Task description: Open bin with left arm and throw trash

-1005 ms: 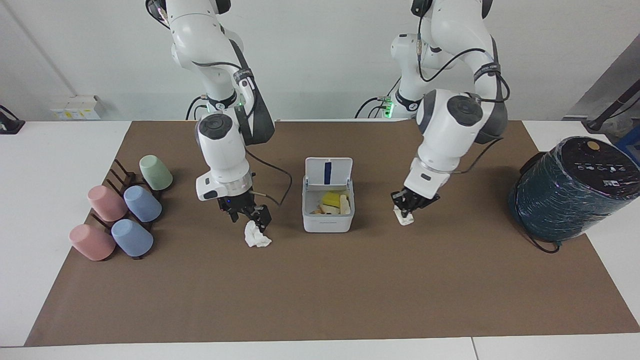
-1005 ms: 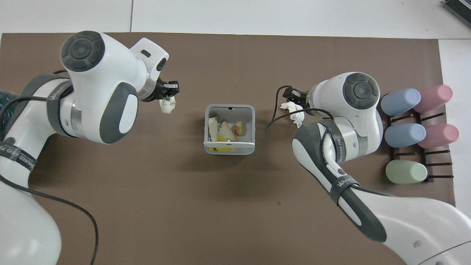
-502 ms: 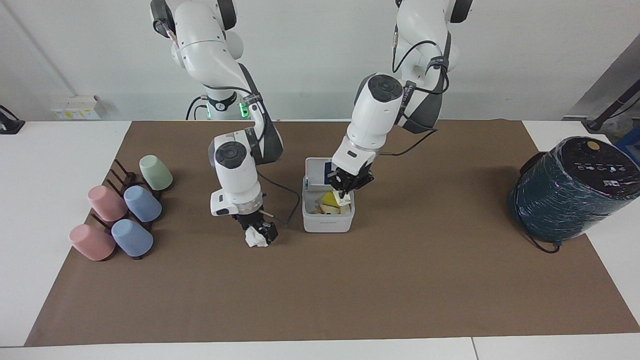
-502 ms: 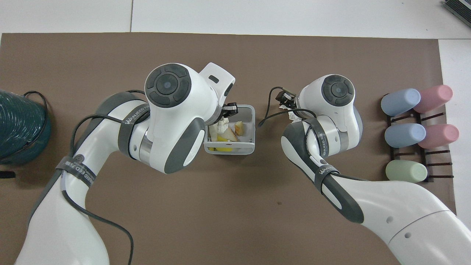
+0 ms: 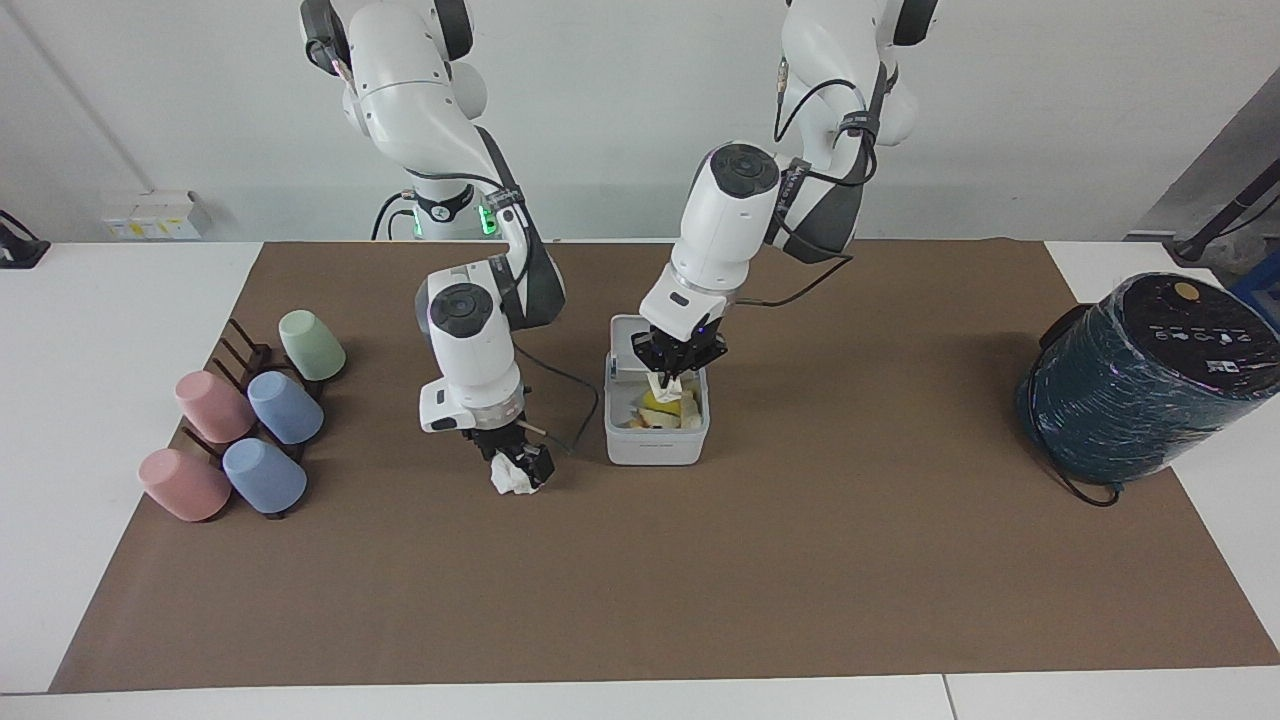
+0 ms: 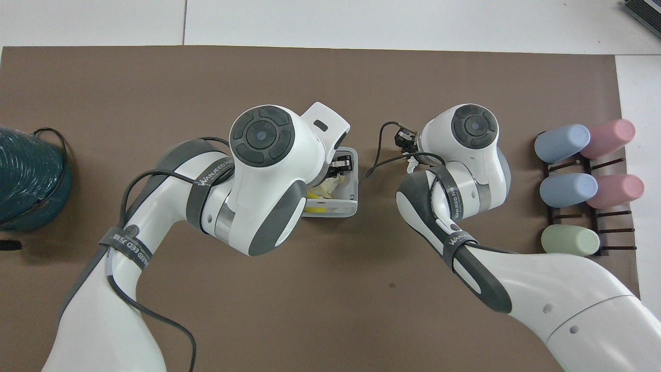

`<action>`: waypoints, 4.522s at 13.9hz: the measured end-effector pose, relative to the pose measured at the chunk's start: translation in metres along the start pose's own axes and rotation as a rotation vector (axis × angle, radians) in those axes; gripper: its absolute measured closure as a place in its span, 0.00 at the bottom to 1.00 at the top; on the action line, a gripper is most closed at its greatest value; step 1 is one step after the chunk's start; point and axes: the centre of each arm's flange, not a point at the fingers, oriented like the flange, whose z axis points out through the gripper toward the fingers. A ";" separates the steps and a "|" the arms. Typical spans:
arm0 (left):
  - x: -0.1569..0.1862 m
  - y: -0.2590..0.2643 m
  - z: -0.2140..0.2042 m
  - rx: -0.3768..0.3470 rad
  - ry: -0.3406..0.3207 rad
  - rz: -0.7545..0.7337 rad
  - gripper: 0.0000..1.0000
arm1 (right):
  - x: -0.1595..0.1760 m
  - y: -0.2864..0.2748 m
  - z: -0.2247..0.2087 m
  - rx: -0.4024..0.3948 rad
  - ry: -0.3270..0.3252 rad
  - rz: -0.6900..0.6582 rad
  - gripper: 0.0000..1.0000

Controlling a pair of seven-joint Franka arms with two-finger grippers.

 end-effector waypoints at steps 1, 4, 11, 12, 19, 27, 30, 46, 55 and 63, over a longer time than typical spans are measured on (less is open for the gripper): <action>0.001 -0.001 -0.002 -0.001 0.003 -0.002 0.31 | 0.001 0.000 0.000 0.001 0.001 0.002 0.65; 0.020 -0.021 -0.022 0.012 0.009 -0.041 0.24 | 0.008 0.003 -0.011 -0.002 0.001 0.012 0.92; 0.112 -0.237 -0.148 0.077 -0.068 -0.095 0.28 | 0.006 -0.002 -0.125 0.038 0.030 -0.054 0.93; 0.116 -0.265 -0.161 0.082 -0.064 -0.088 0.28 | 0.000 -0.007 -0.141 0.043 0.030 -0.069 0.93; 0.094 -0.335 -0.211 0.152 -0.124 -0.010 0.27 | -0.064 -0.074 -0.199 0.236 -0.148 -0.076 0.93; 0.091 -0.340 -0.203 0.160 -0.144 0.025 0.00 | -0.121 -0.117 -0.113 0.219 -0.282 -0.095 0.93; 0.095 -0.337 -0.210 0.162 -0.088 0.033 0.00 | -0.125 -0.119 -0.101 0.213 -0.285 -0.096 0.92; 0.098 -0.340 -0.219 0.194 -0.040 0.041 0.00 | -0.040 -0.070 -0.177 0.127 0.065 -0.405 0.00; 0.102 -0.339 -0.222 0.194 -0.013 0.120 0.00 | 0.076 0.088 -0.264 -0.067 0.087 -0.455 0.00; 0.102 -0.339 -0.221 0.194 -0.013 0.121 0.00 | 0.079 0.193 -0.329 -0.075 -0.115 -0.477 0.00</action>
